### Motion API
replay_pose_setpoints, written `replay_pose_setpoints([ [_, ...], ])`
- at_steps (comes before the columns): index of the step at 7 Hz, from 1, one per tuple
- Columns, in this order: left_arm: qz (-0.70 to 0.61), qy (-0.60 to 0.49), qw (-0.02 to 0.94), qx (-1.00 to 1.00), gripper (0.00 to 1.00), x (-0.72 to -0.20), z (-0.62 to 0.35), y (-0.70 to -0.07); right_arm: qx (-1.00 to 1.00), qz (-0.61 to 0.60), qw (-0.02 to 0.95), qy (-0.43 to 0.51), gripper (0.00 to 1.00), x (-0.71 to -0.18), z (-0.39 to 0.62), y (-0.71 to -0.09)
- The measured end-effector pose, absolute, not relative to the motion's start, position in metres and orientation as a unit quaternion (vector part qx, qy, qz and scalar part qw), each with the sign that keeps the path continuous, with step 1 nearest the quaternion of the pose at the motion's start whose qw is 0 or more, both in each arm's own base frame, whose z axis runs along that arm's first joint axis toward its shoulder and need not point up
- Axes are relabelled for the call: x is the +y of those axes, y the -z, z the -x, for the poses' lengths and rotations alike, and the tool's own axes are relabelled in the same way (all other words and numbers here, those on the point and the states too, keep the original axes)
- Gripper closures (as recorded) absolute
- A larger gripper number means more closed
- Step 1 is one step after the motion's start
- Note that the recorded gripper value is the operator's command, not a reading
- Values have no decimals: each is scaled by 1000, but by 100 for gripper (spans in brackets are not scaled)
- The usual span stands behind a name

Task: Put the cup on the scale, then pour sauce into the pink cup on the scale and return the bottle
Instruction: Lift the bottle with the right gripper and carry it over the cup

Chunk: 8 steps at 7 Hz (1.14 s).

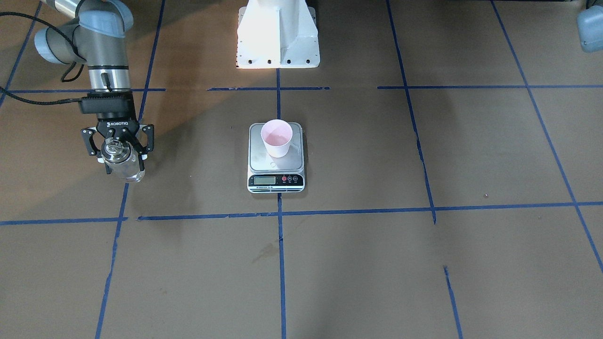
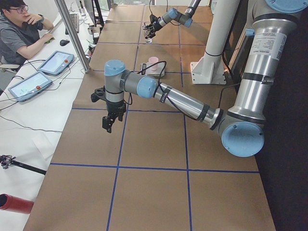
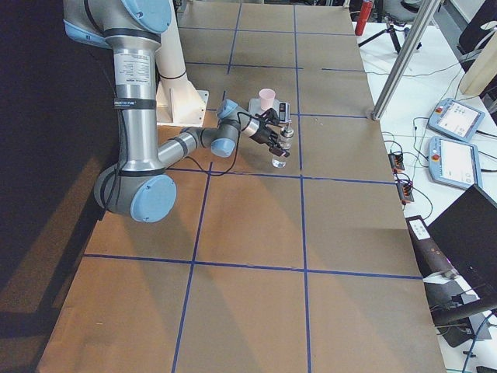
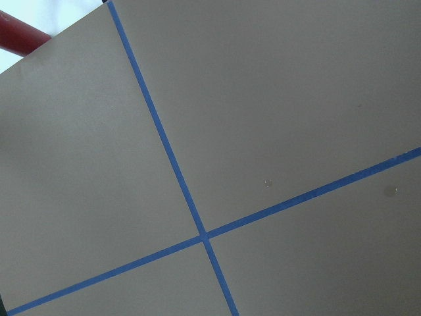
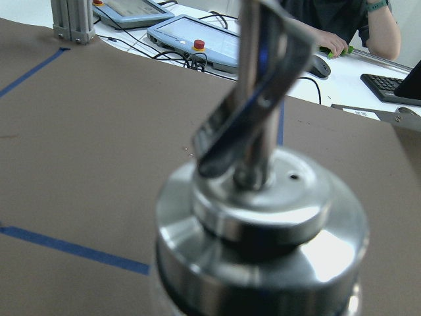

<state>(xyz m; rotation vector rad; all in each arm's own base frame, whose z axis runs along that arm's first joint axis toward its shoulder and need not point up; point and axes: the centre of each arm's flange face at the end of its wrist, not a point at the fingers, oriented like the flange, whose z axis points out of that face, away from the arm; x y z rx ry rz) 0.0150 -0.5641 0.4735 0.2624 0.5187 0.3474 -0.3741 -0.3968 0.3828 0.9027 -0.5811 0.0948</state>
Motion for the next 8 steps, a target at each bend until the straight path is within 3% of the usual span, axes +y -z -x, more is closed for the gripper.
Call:
replay_pose_setpoints([
  [3, -128, -172, 943, 254, 0, -563, -15, -475, -212, -418, 883, -15, 100, -393, 405, -262],
  [8, -122, -174, 943, 254, 0, -564, -15, -483, 43, -545, 815, 191, 100, -333, 484, -268],
])
